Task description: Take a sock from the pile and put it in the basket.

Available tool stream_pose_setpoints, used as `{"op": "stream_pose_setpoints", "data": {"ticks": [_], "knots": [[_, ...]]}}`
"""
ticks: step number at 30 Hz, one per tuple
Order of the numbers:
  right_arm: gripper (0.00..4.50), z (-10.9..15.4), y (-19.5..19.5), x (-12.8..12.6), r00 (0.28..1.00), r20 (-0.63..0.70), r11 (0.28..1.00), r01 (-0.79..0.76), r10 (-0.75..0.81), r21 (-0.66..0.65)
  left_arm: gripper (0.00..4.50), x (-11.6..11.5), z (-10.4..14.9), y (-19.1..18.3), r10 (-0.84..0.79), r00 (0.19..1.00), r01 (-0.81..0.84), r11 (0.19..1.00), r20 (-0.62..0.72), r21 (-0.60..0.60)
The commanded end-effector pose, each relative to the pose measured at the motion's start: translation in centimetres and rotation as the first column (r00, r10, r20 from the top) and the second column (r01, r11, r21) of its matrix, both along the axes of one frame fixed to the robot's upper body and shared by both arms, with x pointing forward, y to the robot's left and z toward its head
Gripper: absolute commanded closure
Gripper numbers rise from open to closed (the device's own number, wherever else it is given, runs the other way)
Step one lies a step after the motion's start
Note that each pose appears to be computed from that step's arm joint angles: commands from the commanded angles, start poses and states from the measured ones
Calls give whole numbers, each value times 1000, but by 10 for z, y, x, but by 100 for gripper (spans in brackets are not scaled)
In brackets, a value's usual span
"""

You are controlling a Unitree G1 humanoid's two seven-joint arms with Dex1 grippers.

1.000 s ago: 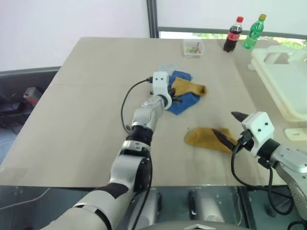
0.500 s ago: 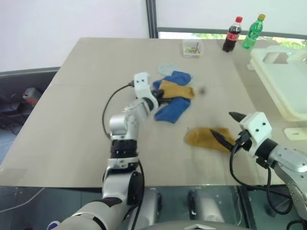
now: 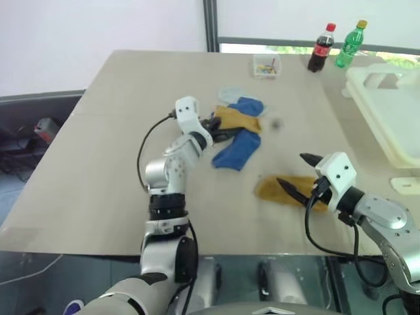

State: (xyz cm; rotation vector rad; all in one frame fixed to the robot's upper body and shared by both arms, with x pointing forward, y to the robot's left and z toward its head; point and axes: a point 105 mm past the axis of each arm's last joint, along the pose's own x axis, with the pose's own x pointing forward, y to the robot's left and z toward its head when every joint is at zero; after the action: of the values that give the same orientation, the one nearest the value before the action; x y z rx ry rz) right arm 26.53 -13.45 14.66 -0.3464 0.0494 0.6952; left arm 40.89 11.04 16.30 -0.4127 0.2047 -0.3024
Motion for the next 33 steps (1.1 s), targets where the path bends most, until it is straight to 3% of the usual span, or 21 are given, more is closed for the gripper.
{"op": "stream_pose_setpoints", "data": {"ticks": [1,6,17,23,33], "knots": [[0,11,-2,-3,998,57,1000,0,1,-4,447,-11,-3,24,10,1000,-10,1000,-21,-15],[0,9,3,-1,998,53,1000,-22,22,3,447,-21,-23,65,98,990,-92,994,-103,53],[0,4,14,3,994,30,995,-101,101,11,447,-72,-44,134,40,986,3,967,-163,254],[0,-2,24,4,988,6,987,-156,156,23,447,-102,-28,178,19,993,18,955,-120,297],[0,-9,46,-11,940,-46,941,-338,339,37,447,-141,-59,133,-271,937,323,912,-220,252]]}}
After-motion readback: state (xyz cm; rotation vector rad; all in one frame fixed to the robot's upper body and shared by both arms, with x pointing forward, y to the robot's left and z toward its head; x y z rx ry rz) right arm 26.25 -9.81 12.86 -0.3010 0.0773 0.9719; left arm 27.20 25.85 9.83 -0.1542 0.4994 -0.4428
